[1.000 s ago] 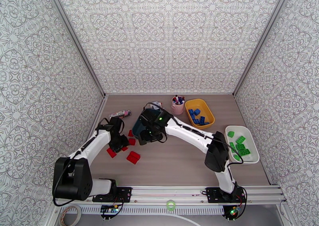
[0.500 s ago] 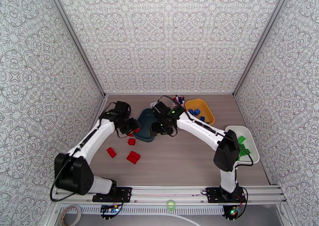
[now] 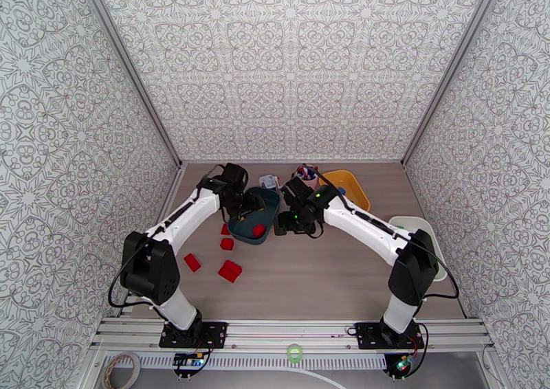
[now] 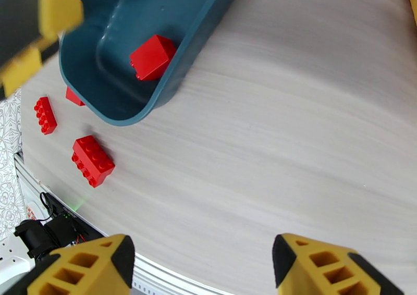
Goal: Sort the legos into containers by color
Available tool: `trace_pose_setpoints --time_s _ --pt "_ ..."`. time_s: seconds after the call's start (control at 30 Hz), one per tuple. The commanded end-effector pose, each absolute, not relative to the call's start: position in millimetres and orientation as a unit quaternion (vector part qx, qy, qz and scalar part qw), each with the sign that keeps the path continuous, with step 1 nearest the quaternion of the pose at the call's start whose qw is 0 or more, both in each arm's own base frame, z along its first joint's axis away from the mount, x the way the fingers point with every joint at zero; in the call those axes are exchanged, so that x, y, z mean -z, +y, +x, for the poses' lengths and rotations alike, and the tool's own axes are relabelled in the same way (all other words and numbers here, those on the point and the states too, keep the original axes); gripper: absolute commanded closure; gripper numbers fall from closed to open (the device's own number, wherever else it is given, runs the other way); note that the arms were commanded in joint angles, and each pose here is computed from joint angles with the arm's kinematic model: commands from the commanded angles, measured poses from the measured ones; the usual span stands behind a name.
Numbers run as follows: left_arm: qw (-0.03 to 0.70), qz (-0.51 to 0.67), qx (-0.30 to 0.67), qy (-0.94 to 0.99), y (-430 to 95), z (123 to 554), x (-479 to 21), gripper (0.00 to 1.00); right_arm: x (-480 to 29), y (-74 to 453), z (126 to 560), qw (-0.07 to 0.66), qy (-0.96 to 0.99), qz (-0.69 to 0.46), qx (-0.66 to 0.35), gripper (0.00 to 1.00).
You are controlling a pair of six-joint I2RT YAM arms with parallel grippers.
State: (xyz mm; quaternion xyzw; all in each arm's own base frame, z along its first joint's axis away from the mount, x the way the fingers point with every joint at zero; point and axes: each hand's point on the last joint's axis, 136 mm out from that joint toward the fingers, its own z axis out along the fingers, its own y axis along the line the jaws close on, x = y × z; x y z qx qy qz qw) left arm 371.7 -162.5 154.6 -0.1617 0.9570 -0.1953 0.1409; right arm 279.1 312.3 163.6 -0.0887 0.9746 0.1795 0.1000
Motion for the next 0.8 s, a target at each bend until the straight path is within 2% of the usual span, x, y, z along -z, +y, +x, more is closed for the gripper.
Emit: trace_pose_setpoints --time_s 0.0,0.13,0.4,0.77 --pt "0.162 -0.177 0.164 0.957 -134.3 367.8 -170.9 0.24 -167.4 318.4 279.8 0.105 0.970 -0.098 -0.195 0.25" --pt "0.165 -0.225 0.134 0.951 -95.9 351.7 -171.1 0.22 -169.1 331.0 283.7 0.100 0.967 -0.111 -0.206 0.24" --pt "0.151 -0.357 0.072 0.919 -19.8 290.9 -155.5 0.12 -179.8 377.7 282.5 0.104 0.954 -0.186 -0.211 0.19" --pt "0.105 -0.501 0.045 0.858 39.3 228.5 -117.4 0.07 -168.3 421.6 261.4 0.074 0.934 -0.278 -0.212 0.17"
